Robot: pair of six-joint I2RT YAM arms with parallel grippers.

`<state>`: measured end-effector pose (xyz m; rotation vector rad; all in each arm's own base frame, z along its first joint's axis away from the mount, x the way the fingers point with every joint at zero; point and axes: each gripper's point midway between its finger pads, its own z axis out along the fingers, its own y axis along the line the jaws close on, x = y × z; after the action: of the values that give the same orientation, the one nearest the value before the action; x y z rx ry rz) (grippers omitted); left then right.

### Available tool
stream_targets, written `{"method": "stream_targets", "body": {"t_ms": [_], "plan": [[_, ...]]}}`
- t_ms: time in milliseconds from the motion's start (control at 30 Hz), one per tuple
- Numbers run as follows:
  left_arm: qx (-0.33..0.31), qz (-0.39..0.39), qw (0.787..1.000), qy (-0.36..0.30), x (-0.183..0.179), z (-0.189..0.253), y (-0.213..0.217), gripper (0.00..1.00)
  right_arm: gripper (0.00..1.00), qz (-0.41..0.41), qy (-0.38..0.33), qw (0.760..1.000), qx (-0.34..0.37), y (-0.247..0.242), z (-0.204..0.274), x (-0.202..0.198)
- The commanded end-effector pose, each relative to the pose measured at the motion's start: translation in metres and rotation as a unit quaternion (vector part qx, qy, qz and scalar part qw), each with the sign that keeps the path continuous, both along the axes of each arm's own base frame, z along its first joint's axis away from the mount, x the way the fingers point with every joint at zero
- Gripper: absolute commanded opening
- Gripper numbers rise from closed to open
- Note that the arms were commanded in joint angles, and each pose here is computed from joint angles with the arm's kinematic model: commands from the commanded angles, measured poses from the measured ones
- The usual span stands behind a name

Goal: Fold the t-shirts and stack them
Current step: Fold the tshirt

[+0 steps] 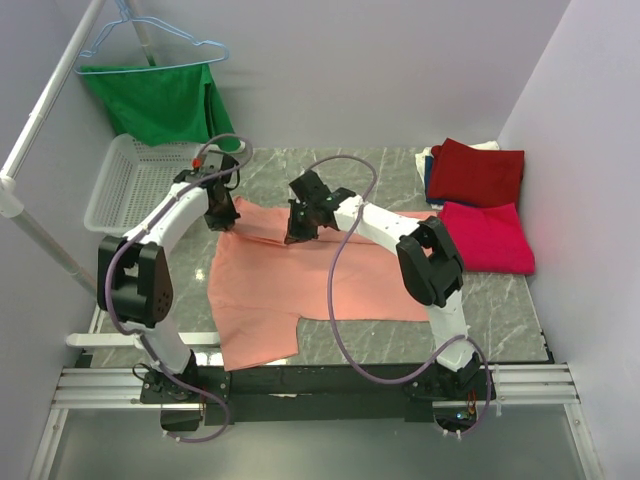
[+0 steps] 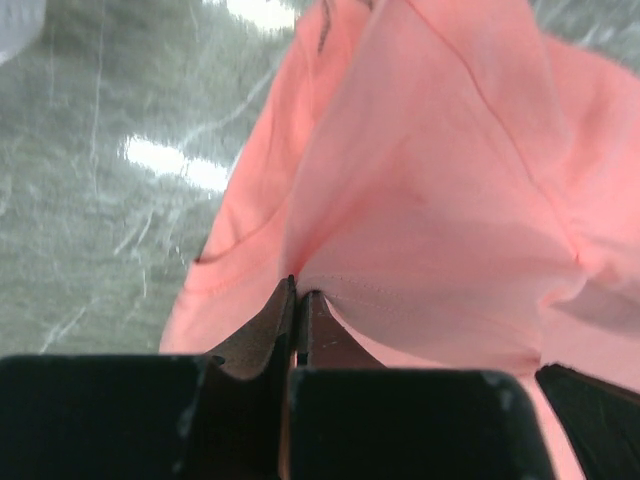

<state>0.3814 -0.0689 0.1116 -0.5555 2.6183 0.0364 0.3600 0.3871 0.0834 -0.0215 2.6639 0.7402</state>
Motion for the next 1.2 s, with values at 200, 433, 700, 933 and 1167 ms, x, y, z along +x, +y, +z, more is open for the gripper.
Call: {"method": "stream_targets", "body": {"t_ms": [200, 433, 700, 933, 1167], "plan": [[0.017, 0.001, 0.999, 0.033, -0.051, -0.011, -0.005, 0.01, 0.00, 0.012, -0.001, 1.000, 0.015, -0.008, 0.020, -0.018], [0.032, 0.024, 0.997, 0.060, -0.070, -0.030, 0.000, 0.01, 0.00, 0.026, 0.025, 0.999, 0.015, -0.009, 0.007, -0.030], [0.044, 0.039, 0.996, 0.073, -0.073, -0.043, 0.002, 0.16, 0.06, 0.057, 0.041, 0.997, 0.019, -0.005, 0.007, -0.039], [0.057, 0.042, 0.997, 0.035, -0.047, -0.012, 0.004, 0.33, 0.26, 0.031, -0.004, 0.999, -0.019, -0.033, 0.040, -0.033], [0.056, 0.049, 0.997, 0.023, -0.039, 0.001, 0.003, 0.39, 0.28, -0.064, -0.016, 0.995, -0.069, -0.097, 0.048, -0.004]]}}
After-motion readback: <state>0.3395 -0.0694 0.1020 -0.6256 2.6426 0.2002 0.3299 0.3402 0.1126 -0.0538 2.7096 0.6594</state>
